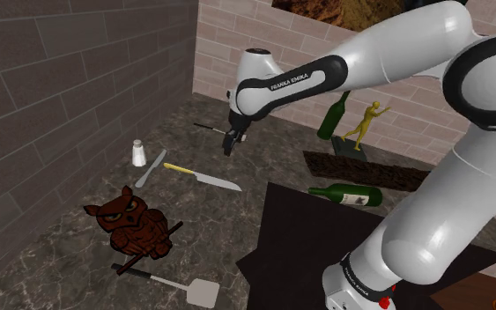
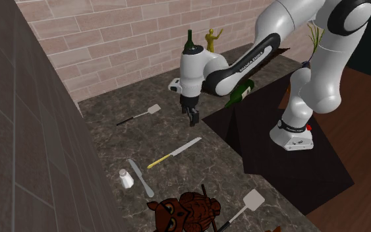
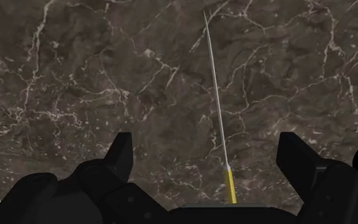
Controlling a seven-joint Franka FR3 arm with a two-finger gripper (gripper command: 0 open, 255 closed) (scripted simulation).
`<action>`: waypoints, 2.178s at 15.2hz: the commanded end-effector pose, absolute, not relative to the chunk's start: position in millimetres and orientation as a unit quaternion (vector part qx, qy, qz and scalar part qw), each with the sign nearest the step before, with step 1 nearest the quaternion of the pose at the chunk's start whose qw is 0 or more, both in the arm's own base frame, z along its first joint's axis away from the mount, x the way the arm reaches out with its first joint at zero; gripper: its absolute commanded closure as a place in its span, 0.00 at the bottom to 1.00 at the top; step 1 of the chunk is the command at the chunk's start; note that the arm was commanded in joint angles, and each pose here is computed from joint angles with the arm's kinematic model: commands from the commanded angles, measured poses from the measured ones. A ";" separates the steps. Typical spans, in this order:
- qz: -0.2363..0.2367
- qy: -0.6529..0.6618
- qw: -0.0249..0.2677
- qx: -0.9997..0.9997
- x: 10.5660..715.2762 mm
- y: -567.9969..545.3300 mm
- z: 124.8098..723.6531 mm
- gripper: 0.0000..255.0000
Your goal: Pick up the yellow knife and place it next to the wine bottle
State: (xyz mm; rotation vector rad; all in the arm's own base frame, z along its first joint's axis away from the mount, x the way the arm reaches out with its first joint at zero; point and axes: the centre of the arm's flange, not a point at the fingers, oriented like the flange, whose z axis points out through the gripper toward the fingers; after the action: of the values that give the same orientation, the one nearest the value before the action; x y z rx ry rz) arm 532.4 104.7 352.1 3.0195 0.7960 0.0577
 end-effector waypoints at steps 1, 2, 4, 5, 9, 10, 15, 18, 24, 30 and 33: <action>0.014 0.271 0.008 0.963 543.0 117.4 331.7 0.00; 0.012 0.278 0.007 0.960 548.7 123.4 321.1 0.00; 0.007 0.293 0.005 0.956 559.8 135.5 299.8 0.00; 0.005 0.301 0.005 0.954 565.1 141.7 289.1 0.00; -0.005 0.331 0.002 0.944 584.8 167.3 246.1 0.00; -0.007 0.339 0.001 0.941 589.3 173.9 235.3 0.00; -0.009 0.347 0.000 0.938 593.9 181.3 207.2 0.00; -0.009 0.347 0.000 0.938 593.7 181.2 191.4 0.00; -0.009 0.347 0.000 0.938 593.5 181.2 183.1 0.00; -0.009 0.347 0.000 0.938 593.5 181.2 183.1 1.00; -0.009 0.347 0.000 0.938 593.5 181.2 183.1 1.00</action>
State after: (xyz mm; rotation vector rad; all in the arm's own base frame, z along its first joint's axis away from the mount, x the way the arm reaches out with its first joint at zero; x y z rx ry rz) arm 593.5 181.2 183.1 2.9461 1.0904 -0.0297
